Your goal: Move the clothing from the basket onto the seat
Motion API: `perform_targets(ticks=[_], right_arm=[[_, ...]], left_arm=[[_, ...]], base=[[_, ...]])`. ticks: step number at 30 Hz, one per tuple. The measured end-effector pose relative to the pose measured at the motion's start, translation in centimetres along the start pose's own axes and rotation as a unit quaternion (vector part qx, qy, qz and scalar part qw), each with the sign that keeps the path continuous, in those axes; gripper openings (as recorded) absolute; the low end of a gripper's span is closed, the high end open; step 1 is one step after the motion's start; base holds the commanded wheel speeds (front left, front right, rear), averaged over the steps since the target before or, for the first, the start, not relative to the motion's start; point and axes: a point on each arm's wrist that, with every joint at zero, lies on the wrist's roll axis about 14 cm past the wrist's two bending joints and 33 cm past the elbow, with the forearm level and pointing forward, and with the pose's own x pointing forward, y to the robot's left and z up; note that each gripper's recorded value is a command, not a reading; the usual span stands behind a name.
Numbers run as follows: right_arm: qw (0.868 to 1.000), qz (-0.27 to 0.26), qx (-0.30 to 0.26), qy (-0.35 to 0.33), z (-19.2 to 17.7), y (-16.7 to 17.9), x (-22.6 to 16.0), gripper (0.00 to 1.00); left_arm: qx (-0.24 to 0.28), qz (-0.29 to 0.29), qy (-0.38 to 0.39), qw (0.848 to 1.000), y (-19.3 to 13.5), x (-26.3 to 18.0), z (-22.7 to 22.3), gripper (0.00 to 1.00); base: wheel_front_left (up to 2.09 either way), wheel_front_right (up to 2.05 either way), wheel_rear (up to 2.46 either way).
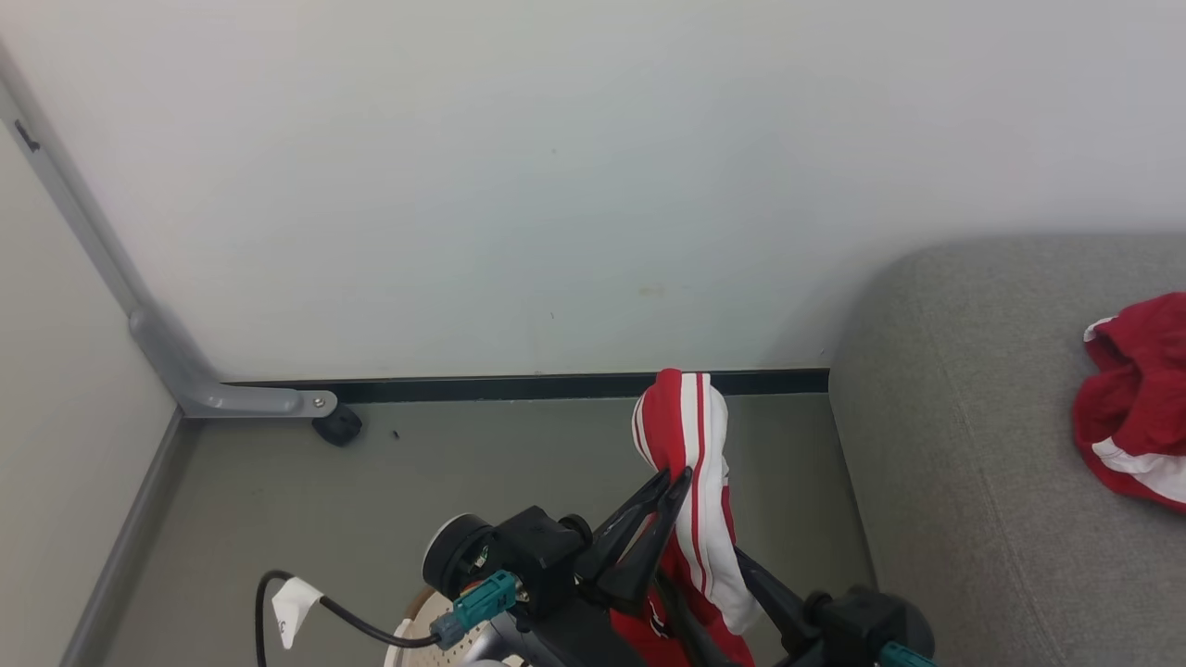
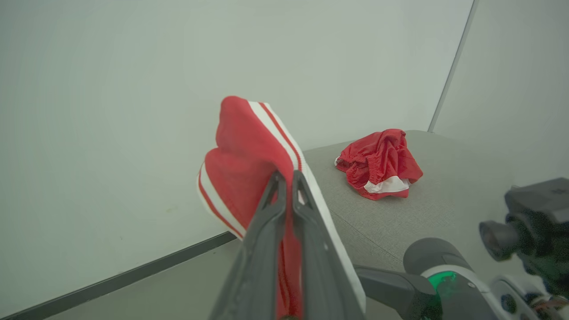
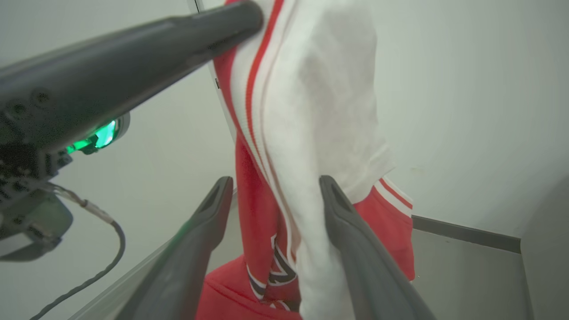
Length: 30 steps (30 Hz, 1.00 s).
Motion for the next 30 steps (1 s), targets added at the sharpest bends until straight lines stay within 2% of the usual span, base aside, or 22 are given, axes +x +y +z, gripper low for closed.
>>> perform_targets(ticks=[11, 12, 13, 14, 28, 29, 30], right_arm=[[0.999, 0.032, -0.018, 0.040, -1.6, 0.7, 2.5, 1.00], [0.998, 0.033, -0.019, 0.040, -1.6, 0.6, 2.7, 0.83], [0.998, 0.034, -0.021, 0.040, -1.6, 0.5, 2.9, 0.39], [0.998, 0.036, -0.020, 0.039, -1.6, 0.6, 3.0, 0.00], [0.998, 0.046, -0.006, 0.036, -2.1, 0.9, 3.6, 0.00], [0.998, 0.046, -0.006, 0.035, -2.0, 0.9, 3.6, 0.00], [0.998, 0.045, -0.006, 0.033, -1.9, 0.8, 3.6, 0.00]], left_arm=[[0.003, 0.013, -0.006, 1.000, 0.6, -0.3, 0.5, 0.00], [0.003, 0.013, -0.007, 1.000, 0.6, -0.3, 0.6, 0.00], [0.003, 0.014, -0.007, 1.000, 0.6, -0.3, 0.6, 0.00], [0.003, 0.014, -0.008, 1.000, 0.7, -0.3, 0.7, 0.00], [0.002, 0.021, -0.007, 1.000, 1.1, -0.3, 0.8, 0.00], [0.002, 0.024, -0.007, 1.000, 1.2, -0.3, 0.8, 0.04], [0.002, 0.026, -0.007, 1.000, 1.4, -0.3, 0.8, 0.35]], base=[[0.00, 0.00, 0.00], [0.00, 0.00, 0.00], [0.00, 0.00, 0.00], [0.00, 0.00, 0.00], [0.00, 0.00, 0.00], [0.00, 0.00, 0.00], [0.00, 0.00, 0.00]])
